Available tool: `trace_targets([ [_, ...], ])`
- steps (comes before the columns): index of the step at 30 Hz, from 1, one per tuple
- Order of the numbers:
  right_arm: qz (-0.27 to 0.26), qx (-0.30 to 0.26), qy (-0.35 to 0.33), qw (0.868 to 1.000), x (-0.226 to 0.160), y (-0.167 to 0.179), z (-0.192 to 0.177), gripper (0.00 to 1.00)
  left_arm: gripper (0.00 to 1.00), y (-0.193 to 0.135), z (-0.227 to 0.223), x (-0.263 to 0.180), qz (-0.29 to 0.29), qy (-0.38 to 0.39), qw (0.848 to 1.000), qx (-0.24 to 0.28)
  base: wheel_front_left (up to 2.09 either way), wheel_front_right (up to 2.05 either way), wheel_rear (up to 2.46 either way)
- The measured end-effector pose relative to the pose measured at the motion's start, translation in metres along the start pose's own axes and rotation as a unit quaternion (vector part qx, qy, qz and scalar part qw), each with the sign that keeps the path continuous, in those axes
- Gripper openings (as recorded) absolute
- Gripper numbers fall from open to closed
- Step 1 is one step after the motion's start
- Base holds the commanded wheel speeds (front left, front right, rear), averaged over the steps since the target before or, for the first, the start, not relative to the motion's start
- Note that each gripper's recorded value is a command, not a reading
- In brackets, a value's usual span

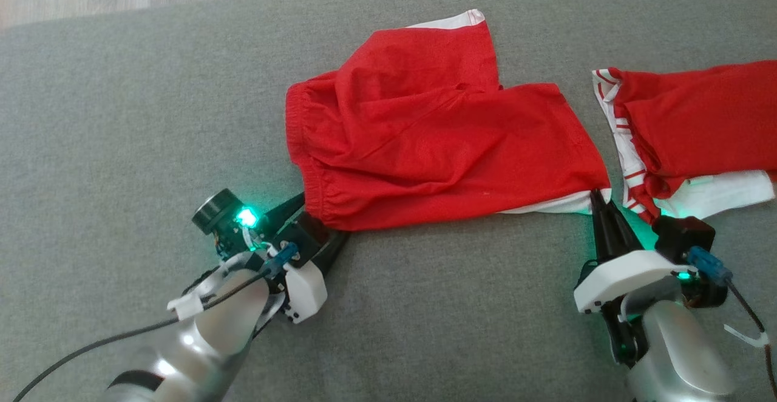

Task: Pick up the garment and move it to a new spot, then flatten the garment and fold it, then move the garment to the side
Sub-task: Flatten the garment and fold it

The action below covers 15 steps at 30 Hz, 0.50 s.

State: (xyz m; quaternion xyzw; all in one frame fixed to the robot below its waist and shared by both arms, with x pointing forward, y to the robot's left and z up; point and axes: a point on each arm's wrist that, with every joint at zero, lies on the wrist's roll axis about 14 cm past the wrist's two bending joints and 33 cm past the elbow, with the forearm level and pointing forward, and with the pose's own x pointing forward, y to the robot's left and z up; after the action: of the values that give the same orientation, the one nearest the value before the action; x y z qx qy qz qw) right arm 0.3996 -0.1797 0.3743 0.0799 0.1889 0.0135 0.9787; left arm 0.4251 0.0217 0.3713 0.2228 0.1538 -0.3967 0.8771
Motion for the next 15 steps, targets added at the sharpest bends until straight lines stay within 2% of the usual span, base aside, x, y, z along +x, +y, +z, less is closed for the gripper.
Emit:
trace_targets([
  [1,0.000,0.003,-0.001,1.000,0.000,0.000,0.000,0.00,0.97,-0.002,0.000,0.001,-0.004,0.001,1.000,-0.002,0.00,0.00,0.00],
  [2,0.000,0.003,-0.001,1.000,0.000,0.000,0.001,0.00,0.37,-0.002,0.001,0.001,-0.005,0.002,1.000,-0.003,0.00,0.00,0.00],
  [3,0.001,0.003,-0.002,1.000,0.000,0.001,0.001,0.00,0.11,-0.003,0.001,0.001,-0.006,0.003,1.000,-0.004,0.00,0.00,0.00],
  [4,0.001,0.003,-0.003,1.000,0.000,0.001,0.002,0.00,0.00,-0.005,0.001,0.001,-0.008,0.004,1.000,-0.006,0.00,0.00,0.00],
  [11,0.013,0.000,-0.022,1.000,-0.001,0.009,0.016,0.00,0.00,-0.017,0.008,-0.008,-0.015,-0.003,0.999,-0.040,0.00,0.00,0.00],
  [15,0.023,0.002,-0.045,0.999,-0.002,0.017,0.032,0.00,0.00,-0.013,0.020,-0.016,-0.001,-0.018,0.996,-0.086,0.00,0.00,0.00],
])
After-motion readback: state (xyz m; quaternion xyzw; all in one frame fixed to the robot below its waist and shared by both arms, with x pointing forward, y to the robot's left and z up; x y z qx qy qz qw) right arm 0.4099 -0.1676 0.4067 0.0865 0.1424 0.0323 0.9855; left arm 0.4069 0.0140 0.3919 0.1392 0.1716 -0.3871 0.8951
